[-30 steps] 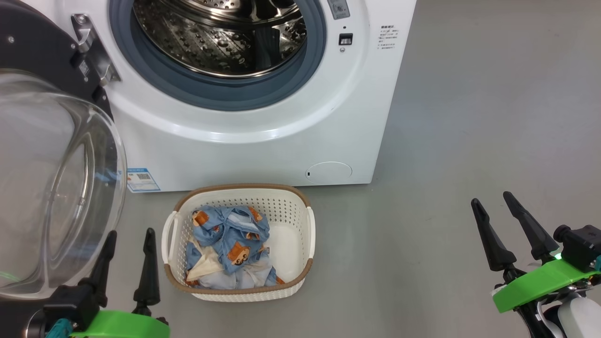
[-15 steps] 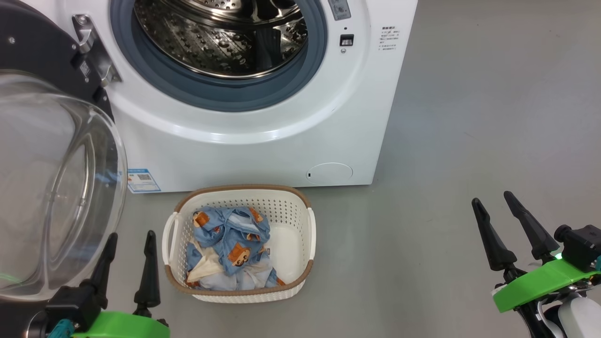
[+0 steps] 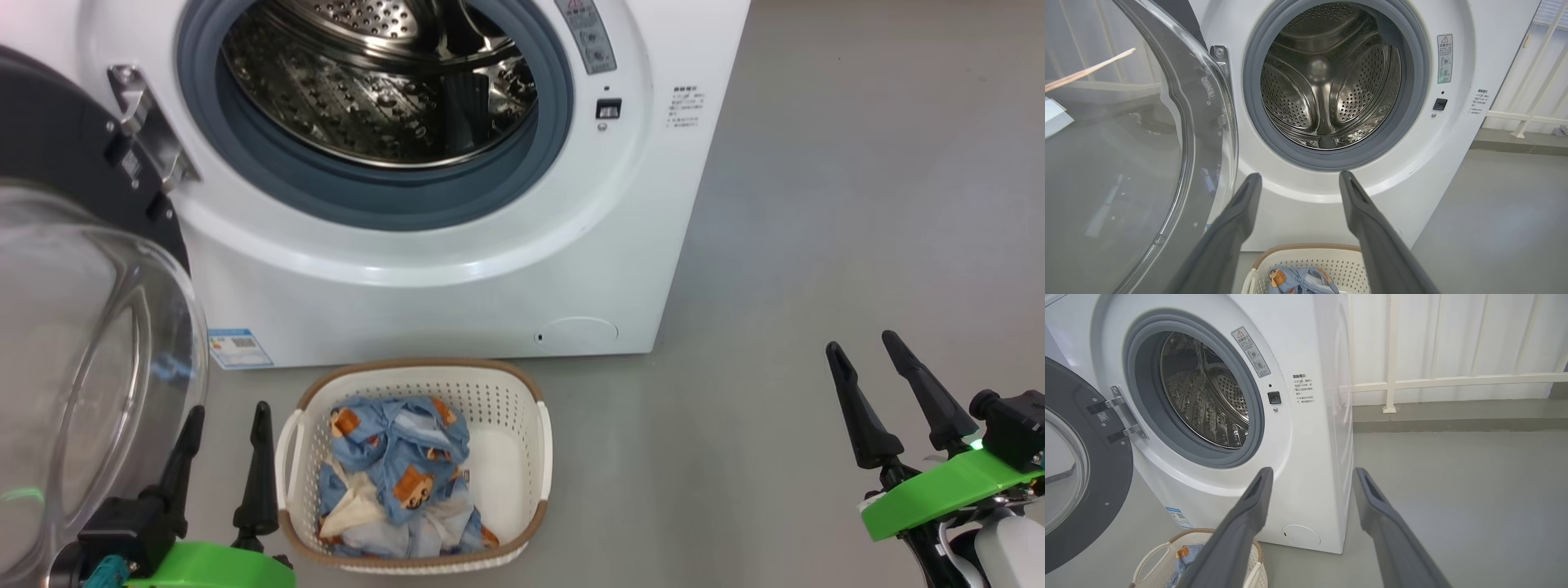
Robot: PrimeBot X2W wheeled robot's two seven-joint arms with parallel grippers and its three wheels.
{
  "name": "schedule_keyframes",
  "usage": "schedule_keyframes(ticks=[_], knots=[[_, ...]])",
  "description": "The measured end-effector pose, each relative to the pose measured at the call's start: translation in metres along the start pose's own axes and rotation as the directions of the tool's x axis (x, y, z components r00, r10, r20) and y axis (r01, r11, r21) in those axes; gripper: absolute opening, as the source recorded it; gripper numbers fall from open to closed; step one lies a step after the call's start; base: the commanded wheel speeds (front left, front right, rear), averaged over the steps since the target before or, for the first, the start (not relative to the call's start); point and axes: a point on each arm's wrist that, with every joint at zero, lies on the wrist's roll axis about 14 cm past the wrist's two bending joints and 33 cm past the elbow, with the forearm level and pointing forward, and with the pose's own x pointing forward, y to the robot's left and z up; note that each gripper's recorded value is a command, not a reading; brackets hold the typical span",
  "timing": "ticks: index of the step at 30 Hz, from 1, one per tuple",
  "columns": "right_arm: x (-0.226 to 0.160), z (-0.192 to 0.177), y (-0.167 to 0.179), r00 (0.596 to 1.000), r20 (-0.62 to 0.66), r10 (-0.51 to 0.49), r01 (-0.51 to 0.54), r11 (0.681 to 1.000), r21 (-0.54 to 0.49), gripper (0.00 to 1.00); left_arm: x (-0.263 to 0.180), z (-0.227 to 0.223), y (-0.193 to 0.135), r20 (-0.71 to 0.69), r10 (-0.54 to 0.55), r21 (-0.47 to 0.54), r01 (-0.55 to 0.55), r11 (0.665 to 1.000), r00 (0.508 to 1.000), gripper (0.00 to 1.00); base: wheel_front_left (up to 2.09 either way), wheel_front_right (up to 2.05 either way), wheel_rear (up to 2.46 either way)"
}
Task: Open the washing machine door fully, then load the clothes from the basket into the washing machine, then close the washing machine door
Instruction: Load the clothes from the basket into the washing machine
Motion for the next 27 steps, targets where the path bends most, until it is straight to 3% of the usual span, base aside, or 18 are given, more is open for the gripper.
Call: schedule_keyframes(ticks=[13, 27], knots=[[0.0001, -0.0014, -0.0007, 1.0, -0.004, -0.002, 0.002, 1.0, 0.0, 1.0, 0.0005, -0.0005, 0.0001, 0.0, 0.005, -0.005, -0.005, 1.0, 1.0, 1.0, 1.12, -1.12, 0.0], [0.0014, -0.002, 0.0006, 1.0, -0.005, 0.001, -0.001, 1.0, 0.002, 1.0, 0.0001, -0.0003, -0.0008, 0.003, 0.005, -0.01, -0.005, 1.0, 1.0, 1.0, 0.14, -0.14, 0.0]])
